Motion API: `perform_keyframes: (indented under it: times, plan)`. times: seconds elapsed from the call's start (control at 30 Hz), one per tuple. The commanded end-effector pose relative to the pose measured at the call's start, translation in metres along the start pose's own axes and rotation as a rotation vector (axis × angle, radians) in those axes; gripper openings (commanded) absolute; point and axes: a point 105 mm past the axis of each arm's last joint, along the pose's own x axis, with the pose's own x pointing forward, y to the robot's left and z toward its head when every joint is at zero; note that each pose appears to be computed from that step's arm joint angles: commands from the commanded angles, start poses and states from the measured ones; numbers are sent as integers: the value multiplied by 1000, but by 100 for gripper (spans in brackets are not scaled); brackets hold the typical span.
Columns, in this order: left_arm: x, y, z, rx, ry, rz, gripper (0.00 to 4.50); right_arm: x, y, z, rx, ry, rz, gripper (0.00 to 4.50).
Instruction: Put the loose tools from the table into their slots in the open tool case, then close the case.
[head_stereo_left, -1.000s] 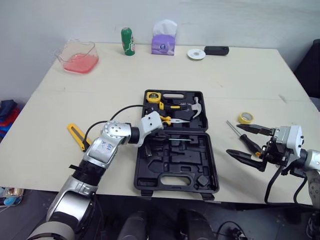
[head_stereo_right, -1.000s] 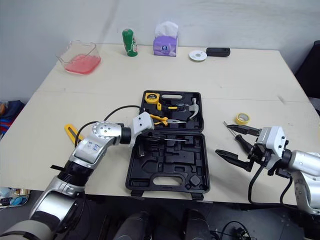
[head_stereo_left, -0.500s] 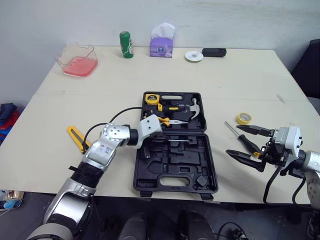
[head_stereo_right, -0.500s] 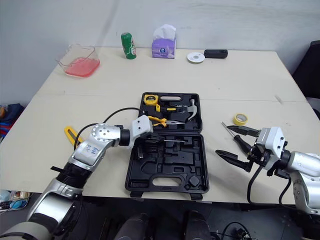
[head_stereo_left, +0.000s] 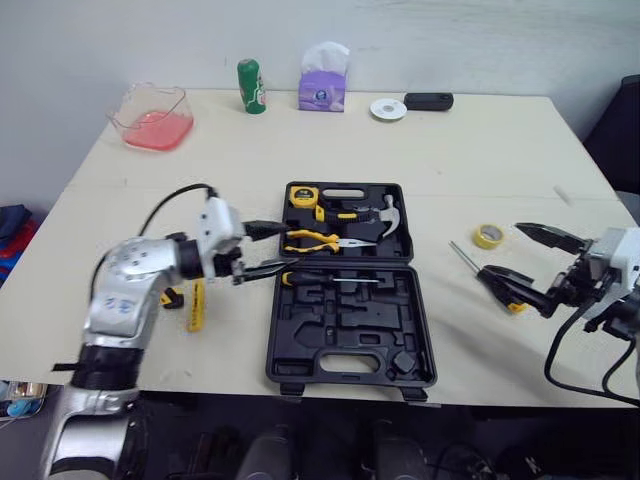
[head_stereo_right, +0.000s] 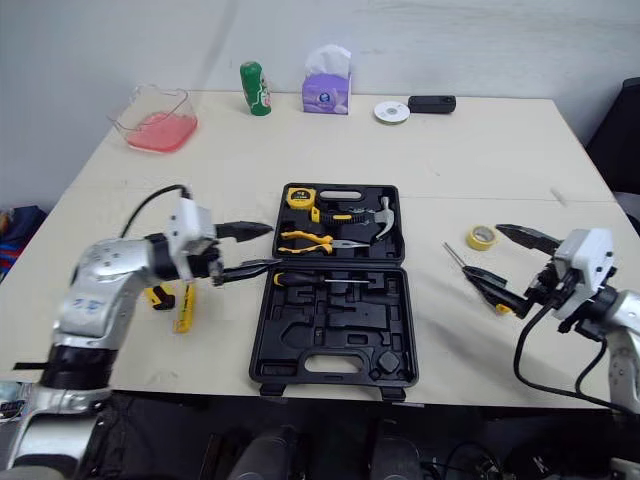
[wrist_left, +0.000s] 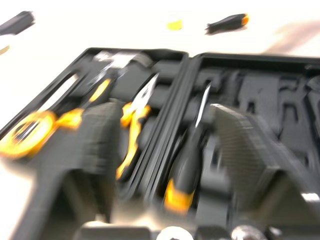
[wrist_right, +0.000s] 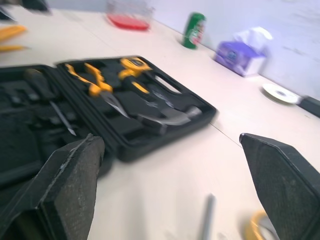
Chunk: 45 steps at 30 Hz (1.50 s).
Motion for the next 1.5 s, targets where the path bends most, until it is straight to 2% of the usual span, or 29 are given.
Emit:
perform_keyframes:
  times: [0.03,0.1,0.37,0.43,0.63,0.7,0.73,0.87,1.13,1.23,1.27,1.33,1.47,1.5]
  plan:
    - [-55,16,8,31,8,185,447,-26,-23,7,-67,33,-104,450]
    - [-96,20,-4,9,90,311,447,-45,-42,-4,-65,125,-221,450]
    - [-215,25,-38,-138,269,685,447,-99,-71,-27,-64,220,-448,450]
    - [-243,23,-51,-167,349,777,447,-113,-74,-36,-61,255,-502,450]
    - [-290,15,-71,-207,445,954,447,-143,-83,-50,-62,312,-658,450]
    - [-295,7,-81,-247,483,959,447,-152,-86,-58,-42,362,-713,450]
    - [-294,6,-82,-247,488,953,447,-158,-88,-63,-34,414,-747,450]
    - [-284,8,-77,-232,437,940,447,-154,-90,-59,-25,367,-749,450]
    - [-254,23,-56,-160,328,890,447,-130,-75,-48,-20,300,-611,450]
    - [-218,22,-39,-142,239,756,447,-115,-63,-32,10,265,-501,450]
    - [-196,13,-27,-129,172,632,447,-106,-56,-27,40,257,-444,450]
    - [-172,0,-14,-117,100,490,447,-97,-49,-20,80,253,-384,450]
    - [-115,-21,2,-156,43,205,447,-64,-31,0,126,245,-230,450]
    - [-107,-21,7,-149,23,179,447,-62,-29,-6,170,316,-227,450]
